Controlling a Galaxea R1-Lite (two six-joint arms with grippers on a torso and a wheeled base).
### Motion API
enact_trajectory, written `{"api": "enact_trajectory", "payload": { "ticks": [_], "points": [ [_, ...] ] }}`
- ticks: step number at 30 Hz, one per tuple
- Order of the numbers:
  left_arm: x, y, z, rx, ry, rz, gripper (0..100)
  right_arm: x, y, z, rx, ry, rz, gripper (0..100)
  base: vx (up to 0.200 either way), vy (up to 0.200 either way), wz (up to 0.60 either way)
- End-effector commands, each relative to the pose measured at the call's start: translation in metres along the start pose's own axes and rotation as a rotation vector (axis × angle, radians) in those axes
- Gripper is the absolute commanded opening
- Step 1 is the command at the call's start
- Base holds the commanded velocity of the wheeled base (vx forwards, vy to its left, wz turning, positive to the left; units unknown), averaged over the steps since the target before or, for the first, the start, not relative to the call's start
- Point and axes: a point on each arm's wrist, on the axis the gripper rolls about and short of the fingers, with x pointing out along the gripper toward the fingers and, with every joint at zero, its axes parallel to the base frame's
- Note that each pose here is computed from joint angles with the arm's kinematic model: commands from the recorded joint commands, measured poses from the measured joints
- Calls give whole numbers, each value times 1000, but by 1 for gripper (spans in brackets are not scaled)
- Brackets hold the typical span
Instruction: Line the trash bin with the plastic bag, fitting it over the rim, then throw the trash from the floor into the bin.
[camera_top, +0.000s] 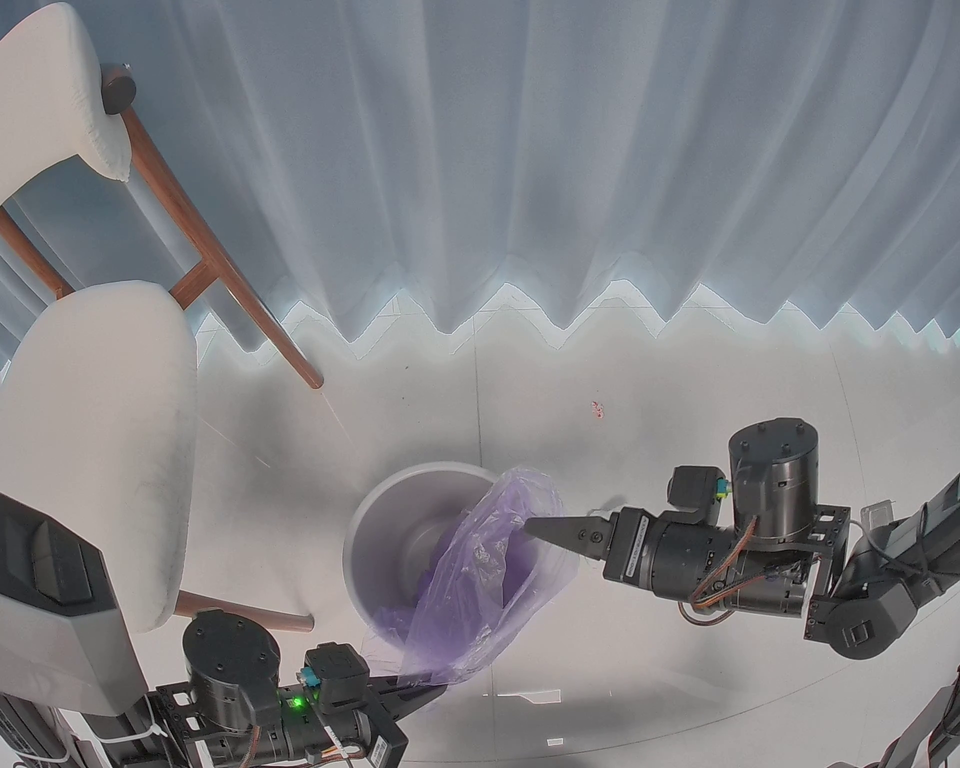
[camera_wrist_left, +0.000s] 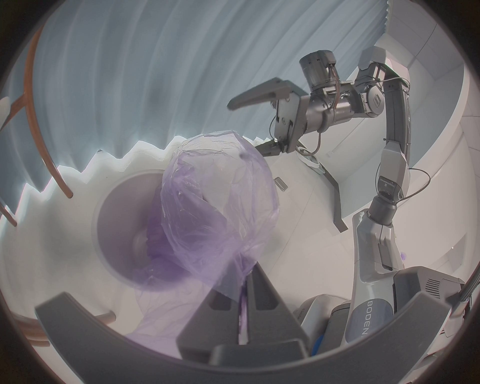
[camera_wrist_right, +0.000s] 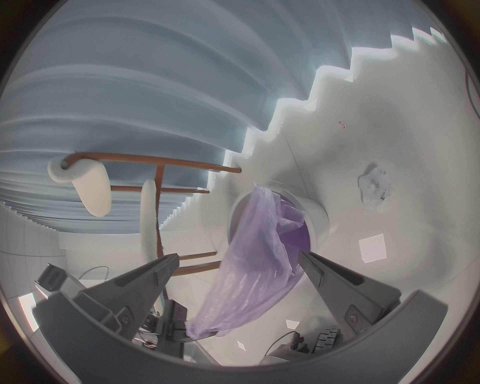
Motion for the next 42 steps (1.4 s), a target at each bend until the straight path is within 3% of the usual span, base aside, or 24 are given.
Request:
{"api": "enact_trajectory", "payload": {
  "ticks": [1, 12, 26, 36, 42],
  "points": [
    [-1, -1, -2, 0, 13, -5, 0, 14, -12, -11, -3, 53, -46, 100, 0, 0, 0],
    [1, 4, 4, -9, -25, 22, 0, 21, -22, -30, -23, 128, -89, 100, 0, 0, 0],
    [-1, 27, 40, -20, -214, 130, 0, 21, -27, -27, -22, 104, -121, 100, 0, 0, 0],
    [-7, 23, 52, 6, -273, 107, 0, 34, -47, -23, -38, 90, -193, 100, 0, 0, 0],
    [-10, 11, 47, 17, -252, 58, 0, 31, -38, -10, -54, 3, -132, 100, 0, 0, 0]
  ]
}}
